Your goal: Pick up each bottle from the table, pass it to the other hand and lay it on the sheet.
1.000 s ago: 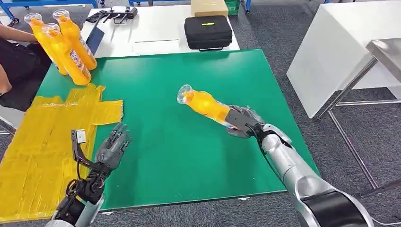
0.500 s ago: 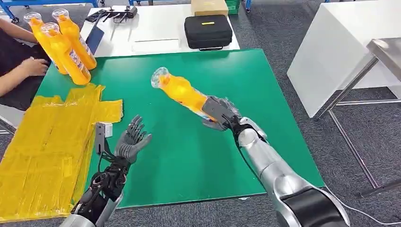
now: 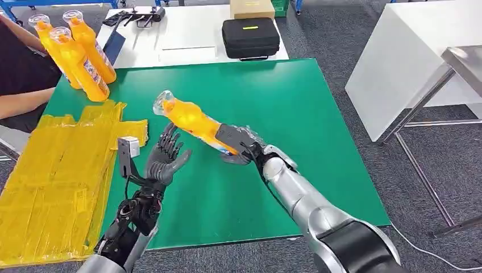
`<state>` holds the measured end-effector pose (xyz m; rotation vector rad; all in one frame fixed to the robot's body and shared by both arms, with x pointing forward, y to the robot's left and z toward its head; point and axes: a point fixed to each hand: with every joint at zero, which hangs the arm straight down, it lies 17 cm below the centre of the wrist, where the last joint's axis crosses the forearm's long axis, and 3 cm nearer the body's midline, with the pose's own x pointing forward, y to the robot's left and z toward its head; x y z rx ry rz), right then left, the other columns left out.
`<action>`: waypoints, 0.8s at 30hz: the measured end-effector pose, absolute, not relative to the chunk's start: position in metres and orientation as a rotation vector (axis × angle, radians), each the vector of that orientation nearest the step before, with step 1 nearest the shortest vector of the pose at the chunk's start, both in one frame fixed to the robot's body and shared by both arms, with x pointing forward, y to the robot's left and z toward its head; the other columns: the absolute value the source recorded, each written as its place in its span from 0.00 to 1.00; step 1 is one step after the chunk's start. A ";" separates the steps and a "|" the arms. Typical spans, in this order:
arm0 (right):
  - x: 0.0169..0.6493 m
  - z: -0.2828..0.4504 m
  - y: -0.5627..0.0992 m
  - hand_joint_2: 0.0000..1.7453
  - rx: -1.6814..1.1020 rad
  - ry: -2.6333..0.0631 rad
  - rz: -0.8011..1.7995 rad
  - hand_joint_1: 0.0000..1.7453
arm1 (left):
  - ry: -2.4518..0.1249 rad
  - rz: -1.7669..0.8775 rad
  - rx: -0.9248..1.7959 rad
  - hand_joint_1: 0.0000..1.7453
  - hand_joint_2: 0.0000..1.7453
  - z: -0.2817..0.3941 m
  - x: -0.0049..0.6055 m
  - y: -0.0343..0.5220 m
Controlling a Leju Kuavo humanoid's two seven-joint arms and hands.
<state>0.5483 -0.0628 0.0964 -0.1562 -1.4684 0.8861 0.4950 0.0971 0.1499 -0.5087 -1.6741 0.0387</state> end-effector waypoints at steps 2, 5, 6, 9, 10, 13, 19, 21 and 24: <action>0.545 0.091 -0.058 1.00 -0.146 -1.454 0.896 1.00 | -1.685 0.045 -0.538 0.00 1.00 0.159 0.493 0.093; 0.539 0.086 -0.048 1.00 -0.132 -1.439 0.918 1.00 | -1.702 0.055 -0.570 0.00 1.00 0.171 0.492 0.087; 0.537 0.084 -0.044 1.00 -0.129 -1.436 0.930 1.00 | -1.703 0.066 -0.581 0.00 1.00 0.174 0.492 0.086; 0.531 0.081 -0.034 1.00 -0.116 -1.426 0.953 1.00 | -1.711 0.079 -0.599 0.00 1.00 0.182 0.491 0.086; 0.530 0.081 -0.032 1.00 -0.113 -1.424 0.956 1.00 | -1.712 0.083 -0.602 0.00 1.00 0.183 0.491 0.086; 0.528 0.080 -0.027 1.00 -0.105 -1.422 0.964 1.00 | -1.716 0.086 -0.607 0.00 1.00 0.185 0.489 0.086; 0.520 0.082 -0.008 1.00 -0.119 -1.433 1.047 1.00 | -1.703 0.103 -0.588 0.00 1.00 0.180 0.489 0.089; 0.515 0.084 0.004 1.00 -0.127 -1.442 1.092 1.00 | -1.704 0.111 -0.569 0.00 1.00 0.178 0.490 0.092; 0.511 0.086 0.013 1.00 -0.146 -1.449 1.141 1.00 | -1.701 0.115 -0.543 0.00 1.00 0.173 0.490 0.097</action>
